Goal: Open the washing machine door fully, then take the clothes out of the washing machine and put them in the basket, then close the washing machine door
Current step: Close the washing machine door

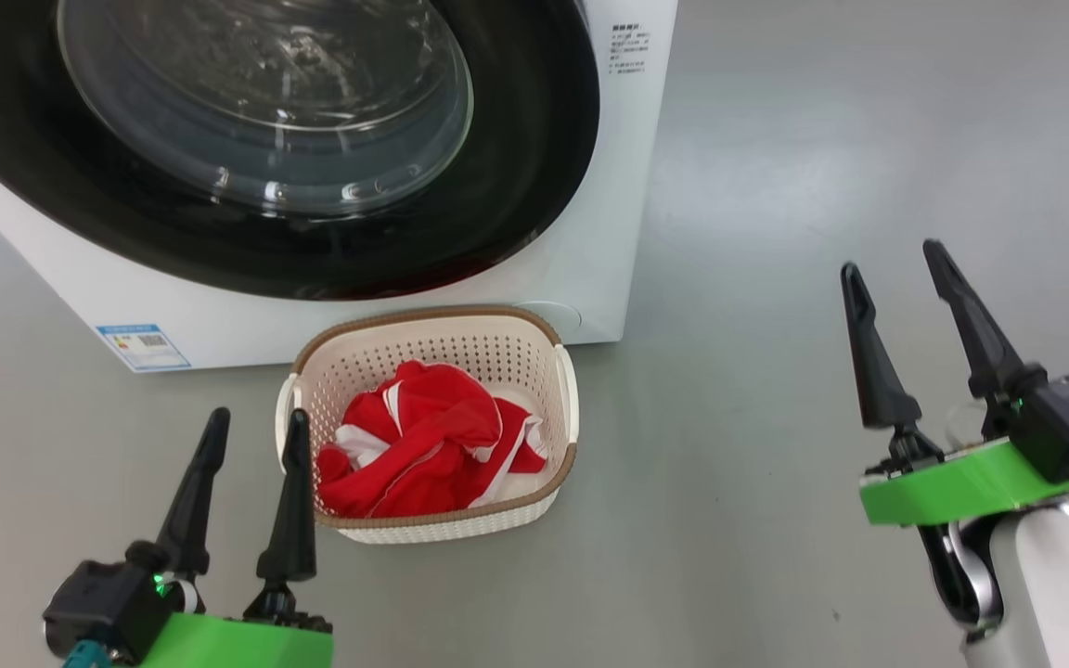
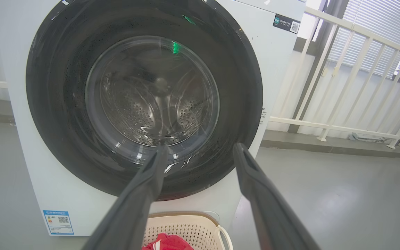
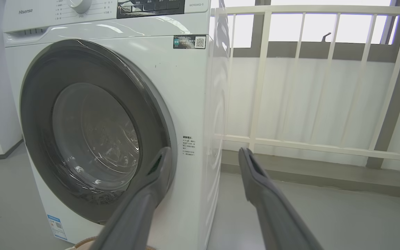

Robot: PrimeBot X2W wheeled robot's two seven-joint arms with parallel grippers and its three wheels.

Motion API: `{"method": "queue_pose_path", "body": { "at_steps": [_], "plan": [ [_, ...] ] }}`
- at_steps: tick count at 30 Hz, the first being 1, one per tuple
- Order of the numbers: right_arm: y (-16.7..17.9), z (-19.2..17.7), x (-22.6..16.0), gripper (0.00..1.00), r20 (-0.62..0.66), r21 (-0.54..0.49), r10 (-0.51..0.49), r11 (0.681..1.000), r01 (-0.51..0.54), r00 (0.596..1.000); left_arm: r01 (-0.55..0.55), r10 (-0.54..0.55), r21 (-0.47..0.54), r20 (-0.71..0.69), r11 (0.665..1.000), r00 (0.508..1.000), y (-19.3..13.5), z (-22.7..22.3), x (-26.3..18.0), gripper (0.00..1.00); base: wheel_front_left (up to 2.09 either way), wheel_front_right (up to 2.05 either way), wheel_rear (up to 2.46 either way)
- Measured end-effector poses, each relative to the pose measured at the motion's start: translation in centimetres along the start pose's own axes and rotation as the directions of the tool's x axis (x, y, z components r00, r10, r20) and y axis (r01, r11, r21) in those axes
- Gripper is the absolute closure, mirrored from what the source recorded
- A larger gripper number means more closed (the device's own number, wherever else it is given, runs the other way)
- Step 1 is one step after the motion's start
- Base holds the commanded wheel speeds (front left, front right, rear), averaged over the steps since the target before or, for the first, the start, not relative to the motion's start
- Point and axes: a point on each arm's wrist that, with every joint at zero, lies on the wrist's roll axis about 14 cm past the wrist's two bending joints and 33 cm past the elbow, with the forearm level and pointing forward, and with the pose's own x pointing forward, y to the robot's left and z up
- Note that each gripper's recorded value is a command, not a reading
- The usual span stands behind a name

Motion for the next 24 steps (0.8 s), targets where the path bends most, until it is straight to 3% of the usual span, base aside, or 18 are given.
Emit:
{"method": "queue_pose_path", "body": {
  "at_steps": [24],
  "plan": [
    [-0.4, 1.2, -6.9, 0.0, -0.013, -0.007, -0.056, 0.998, 0.056, 0.998, -0.01, 0.01, 0.06, 0.002, 0.998, 1.0, 0.9, 1.2, -4.3, 0.0, 0.0, 0.0, 0.0]
  ]
}}
